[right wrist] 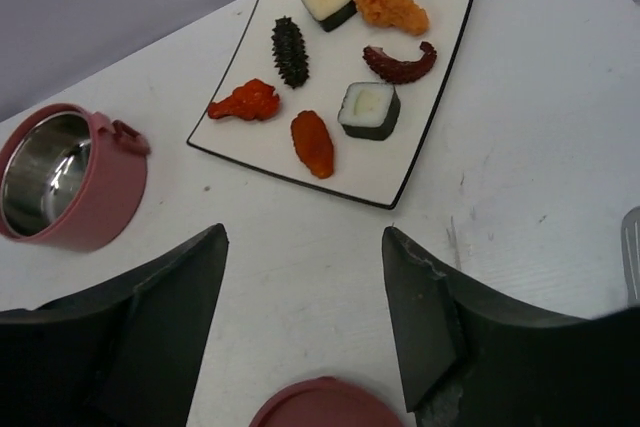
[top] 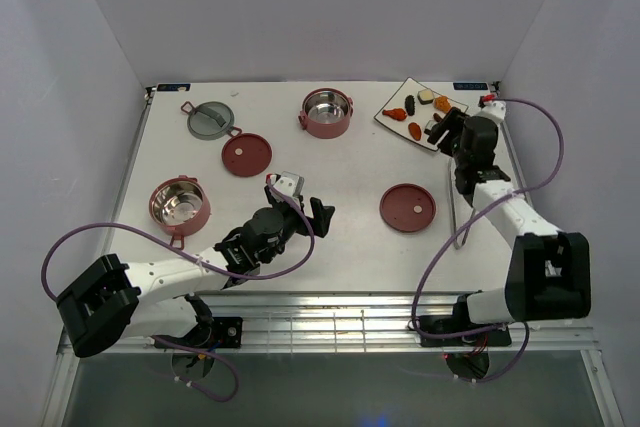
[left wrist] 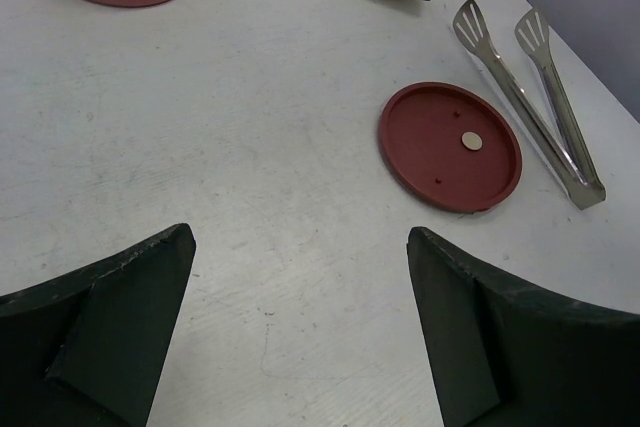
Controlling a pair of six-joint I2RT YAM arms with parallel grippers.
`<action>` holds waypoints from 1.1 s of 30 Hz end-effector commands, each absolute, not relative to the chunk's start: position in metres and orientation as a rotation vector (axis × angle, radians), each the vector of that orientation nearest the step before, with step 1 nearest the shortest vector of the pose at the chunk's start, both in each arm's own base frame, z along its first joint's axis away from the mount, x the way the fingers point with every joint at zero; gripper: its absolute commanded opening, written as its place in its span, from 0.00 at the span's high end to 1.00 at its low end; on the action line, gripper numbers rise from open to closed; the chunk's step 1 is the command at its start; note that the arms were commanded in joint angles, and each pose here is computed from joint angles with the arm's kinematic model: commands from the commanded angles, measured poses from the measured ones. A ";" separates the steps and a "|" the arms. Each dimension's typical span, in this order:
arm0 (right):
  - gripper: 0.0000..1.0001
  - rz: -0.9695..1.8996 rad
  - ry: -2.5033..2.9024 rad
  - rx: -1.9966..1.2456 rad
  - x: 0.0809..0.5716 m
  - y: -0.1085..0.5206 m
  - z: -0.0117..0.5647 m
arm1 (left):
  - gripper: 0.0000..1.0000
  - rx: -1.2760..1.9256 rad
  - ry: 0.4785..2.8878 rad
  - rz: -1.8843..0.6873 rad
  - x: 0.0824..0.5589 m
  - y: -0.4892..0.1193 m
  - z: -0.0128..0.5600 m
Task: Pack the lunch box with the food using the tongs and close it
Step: Adjust the plate at the center of the board.
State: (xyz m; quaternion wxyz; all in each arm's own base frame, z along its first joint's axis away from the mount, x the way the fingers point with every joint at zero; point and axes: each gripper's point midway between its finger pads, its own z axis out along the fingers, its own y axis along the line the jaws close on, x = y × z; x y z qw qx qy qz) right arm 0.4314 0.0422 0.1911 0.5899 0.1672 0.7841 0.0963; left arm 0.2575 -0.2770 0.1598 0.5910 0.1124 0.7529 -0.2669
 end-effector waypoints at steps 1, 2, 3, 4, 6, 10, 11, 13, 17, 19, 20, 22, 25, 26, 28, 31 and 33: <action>0.33 0.349 1.901 0.439 0.457 0.029 0.180 | 0.02 0.239 1.714 -0.665 0.256 -0.278 0.175; 0.35 0.381 1.899 0.452 0.465 0.022 0.183 | 0.02 0.238 1.714 -0.667 0.256 -0.278 0.175; 0.37 0.420 1.908 0.473 0.470 0.019 0.179 | 0.02 0.238 1.714 -0.664 0.256 -0.278 0.175; 0.38 0.420 1.937 0.511 0.477 0.005 0.162 | 0.02 0.235 1.714 -0.660 0.257 -0.277 0.175; 0.41 0.486 1.940 0.514 0.491 0.000 0.164 | 0.02 0.234 1.714 -0.654 0.257 -0.277 0.174; 0.48 0.555 1.980 0.588 0.514 -0.027 0.135 | 0.02 0.236 1.722 -0.640 0.259 -0.277 0.171; 0.48 0.566 1.987 0.596 0.517 -0.030 0.131 | 0.02 0.241 1.727 -0.635 0.259 -0.277 0.169; 0.51 0.577 2.000 0.612 0.525 -0.037 0.119 | 0.02 0.243 1.727 -0.636 0.259 -0.278 0.169; 0.54 0.627 2.028 0.600 0.538 -0.036 0.105 | 0.02 0.248 1.730 -0.638 0.259 -0.279 0.168; 0.54 0.639 2.044 0.601 0.541 -0.035 0.097 | 0.02 0.251 1.729 -0.637 0.260 -0.280 0.168; 0.54 0.643 2.042 0.597 0.544 -0.035 0.098 | 0.02 0.248 1.728 -0.635 0.260 -0.279 0.169; 0.54 0.642 2.055 0.599 0.546 -0.036 0.090 | 0.02 0.249 1.729 -0.627 0.260 -0.278 0.168; 0.54 0.643 2.082 0.602 0.551 -0.037 0.081 | 0.02 0.249 1.728 -0.627 0.260 -0.279 0.168; 0.54 0.658 2.089 0.596 0.552 -0.035 0.081 | 0.02 0.251 1.729 -0.627 0.260 -0.279 0.168; 0.56 0.675 2.103 0.603 0.551 -0.032 0.079 | 0.02 0.249 1.728 -0.627 0.260 -0.279 0.168; 0.57 0.684 2.071 0.594 0.549 -0.030 0.092 | 0.02 0.249 1.728 -0.627 0.261 -0.279 0.169; 0.57 0.698 2.053 0.603 0.548 -0.026 0.102 | 0.02 0.256 1.729 -0.630 0.261 -0.280 0.168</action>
